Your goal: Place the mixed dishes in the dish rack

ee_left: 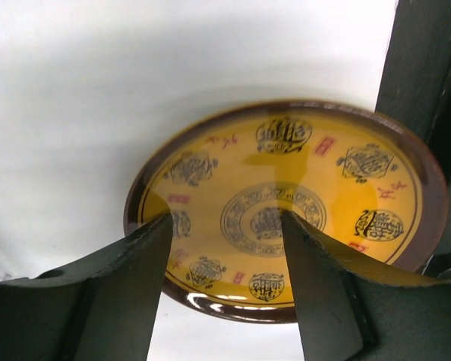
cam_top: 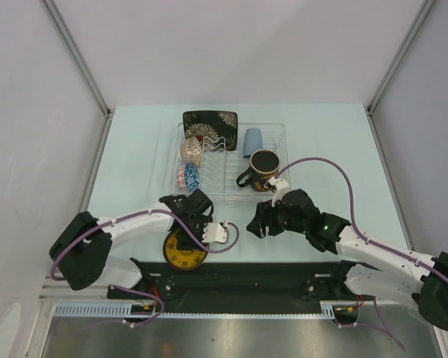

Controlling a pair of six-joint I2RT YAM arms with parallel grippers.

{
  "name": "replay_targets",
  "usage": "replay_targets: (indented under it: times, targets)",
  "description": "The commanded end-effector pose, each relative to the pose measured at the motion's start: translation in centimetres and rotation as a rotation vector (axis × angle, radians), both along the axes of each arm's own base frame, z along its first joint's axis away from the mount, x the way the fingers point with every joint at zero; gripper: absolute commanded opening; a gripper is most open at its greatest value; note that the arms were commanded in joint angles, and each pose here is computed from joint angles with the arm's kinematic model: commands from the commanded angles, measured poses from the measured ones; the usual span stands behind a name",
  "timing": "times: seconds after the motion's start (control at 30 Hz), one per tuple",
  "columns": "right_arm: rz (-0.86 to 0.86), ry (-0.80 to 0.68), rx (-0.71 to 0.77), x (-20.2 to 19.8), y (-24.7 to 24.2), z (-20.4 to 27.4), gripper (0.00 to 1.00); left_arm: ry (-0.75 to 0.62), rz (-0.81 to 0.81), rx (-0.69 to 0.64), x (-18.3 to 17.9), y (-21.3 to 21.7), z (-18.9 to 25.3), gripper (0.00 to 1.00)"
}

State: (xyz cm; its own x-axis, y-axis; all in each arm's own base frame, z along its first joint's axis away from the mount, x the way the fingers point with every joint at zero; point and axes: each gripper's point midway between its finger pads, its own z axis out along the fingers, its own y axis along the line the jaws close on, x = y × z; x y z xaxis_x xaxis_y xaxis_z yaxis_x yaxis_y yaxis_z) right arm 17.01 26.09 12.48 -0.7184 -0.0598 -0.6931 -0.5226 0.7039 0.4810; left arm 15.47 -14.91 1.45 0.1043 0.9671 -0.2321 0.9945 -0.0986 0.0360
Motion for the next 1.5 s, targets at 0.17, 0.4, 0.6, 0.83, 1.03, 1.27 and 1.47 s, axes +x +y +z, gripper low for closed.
replay_targets:
  times: [0.17, 0.4, 0.6, 0.83, 1.03, 1.27, 1.47]
  targets:
    - [-0.067, -0.004, 0.005, 0.2, -1.2, 0.7, 0.66, -0.062, -0.011, -0.088, 2.6, -4.9, -2.5, 0.67]
    - [-0.07, -0.002, -0.009, 0.1, -1.4, 0.5, 0.66, -0.081, 0.034, -0.167, 4.9, -9.3, -1.2, 0.67]
    - [-0.065, 0.003, -0.026, 0.1, -1.5, -0.1, 0.65, -0.067, 0.089, -0.245, 6.2, -12.2, 1.5, 0.66]
    - [-0.01, 0.028, -0.026, 0.2, -0.2, -1.3, 0.65, -0.129, 0.099, -0.295, 5.2, -9.9, 7.4, 0.66]
    - [0.058, 0.033, 0.044, 1.2, 2.9, -2.0, 0.64, -0.175, 0.144, -0.275, 2.7, -2.4, 11.4, 0.67]
    - [0.11, 0.041, 0.088, 2.4, 5.5, -3.8, 0.63, -0.269, 0.168, -0.1, 1.7, 6.2, 5.7, 0.68]
    - [0.12, 0.035, 0.11, 3.1, 6.7, -4.6, 0.61, -0.267, 0.21, -0.063, 3.6, 7.6, 3.7, 0.67]
